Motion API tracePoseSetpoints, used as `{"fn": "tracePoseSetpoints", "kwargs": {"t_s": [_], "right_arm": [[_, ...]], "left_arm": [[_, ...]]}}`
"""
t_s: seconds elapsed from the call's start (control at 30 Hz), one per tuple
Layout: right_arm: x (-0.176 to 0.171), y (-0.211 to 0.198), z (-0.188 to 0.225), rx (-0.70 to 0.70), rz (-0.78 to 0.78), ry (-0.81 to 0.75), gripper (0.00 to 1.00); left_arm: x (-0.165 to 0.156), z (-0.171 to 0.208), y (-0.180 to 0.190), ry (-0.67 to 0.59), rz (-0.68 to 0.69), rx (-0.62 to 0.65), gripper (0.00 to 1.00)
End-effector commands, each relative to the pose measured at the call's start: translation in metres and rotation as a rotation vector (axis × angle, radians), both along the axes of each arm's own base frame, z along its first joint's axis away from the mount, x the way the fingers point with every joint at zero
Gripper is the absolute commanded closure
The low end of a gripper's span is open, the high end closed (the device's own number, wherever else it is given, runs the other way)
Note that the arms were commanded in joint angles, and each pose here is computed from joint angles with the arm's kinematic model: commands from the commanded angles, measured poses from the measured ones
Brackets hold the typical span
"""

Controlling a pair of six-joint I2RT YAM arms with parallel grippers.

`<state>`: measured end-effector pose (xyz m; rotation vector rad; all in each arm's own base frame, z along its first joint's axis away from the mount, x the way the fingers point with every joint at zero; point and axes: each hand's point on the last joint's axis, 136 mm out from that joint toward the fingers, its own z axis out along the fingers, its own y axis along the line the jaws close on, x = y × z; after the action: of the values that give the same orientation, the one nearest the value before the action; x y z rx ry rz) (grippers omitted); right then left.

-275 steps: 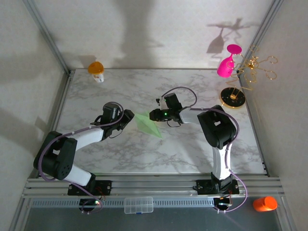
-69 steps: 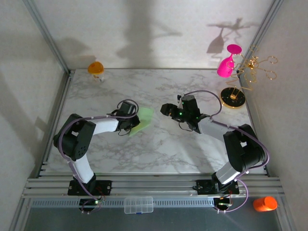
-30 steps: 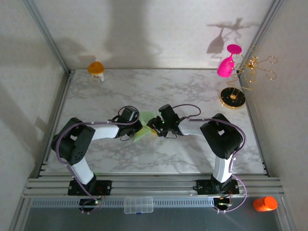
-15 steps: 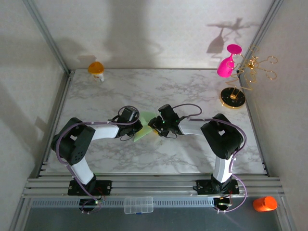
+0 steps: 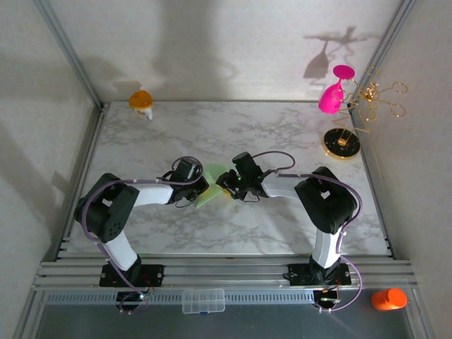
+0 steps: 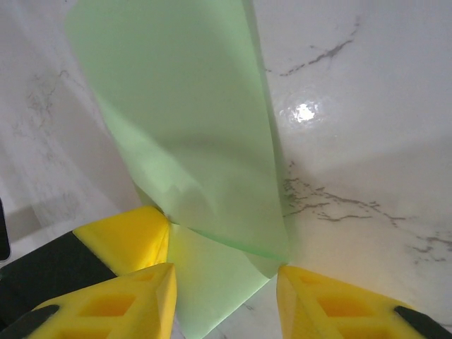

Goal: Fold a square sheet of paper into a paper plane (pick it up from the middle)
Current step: Fold the wing for the fifth time at the center of the table.

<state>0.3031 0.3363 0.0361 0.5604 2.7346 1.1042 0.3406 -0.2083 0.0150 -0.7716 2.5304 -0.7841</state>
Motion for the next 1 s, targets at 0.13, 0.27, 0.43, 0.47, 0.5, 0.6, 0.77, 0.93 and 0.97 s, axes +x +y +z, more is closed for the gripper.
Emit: {"fn": "tracePoseSetpoints", "kwargs": {"t_s": [0.13,0.27,0.43,0.47,0.5,0.6,0.77,0.93,0.97], "right_arm": [[0.006,-0.009,0.010,-0.010,-0.026,-0.041,0.57],[0.004,0.001,0.007,0.026,0.007,-0.022,0.57],[0.004,0.008,0.007,0.052,0.027,-0.016,0.58],[0.004,0.009,0.007,0.057,0.029,-0.015,0.59],[0.003,0.010,0.005,0.056,0.033,-0.010,0.59],[0.002,0.011,0.004,0.056,0.038,-0.004,0.59],[0.001,0.011,0.000,0.050,0.039,0.007,0.59],[0.002,0.021,0.006,0.082,0.072,-0.015,0.66],[0.002,0.024,0.007,0.091,0.082,-0.020,0.68]], "left_arm": [[-0.016,-0.012,0.022,0.092,0.057,-0.060,0.88],[-0.017,-0.015,0.023,0.100,0.063,-0.080,0.88],[-0.020,-0.021,0.024,0.114,0.066,-0.082,0.88],[-0.020,-0.021,0.024,0.113,0.067,-0.081,0.88],[-0.020,-0.021,0.025,0.114,0.067,-0.080,0.88],[-0.020,-0.022,0.025,0.117,0.066,-0.078,0.88],[-0.021,-0.022,0.026,0.117,0.065,-0.073,0.88],[-0.021,-0.023,0.026,0.118,0.064,-0.069,0.88],[-0.021,-0.022,0.026,0.117,0.063,-0.070,0.88]]}}
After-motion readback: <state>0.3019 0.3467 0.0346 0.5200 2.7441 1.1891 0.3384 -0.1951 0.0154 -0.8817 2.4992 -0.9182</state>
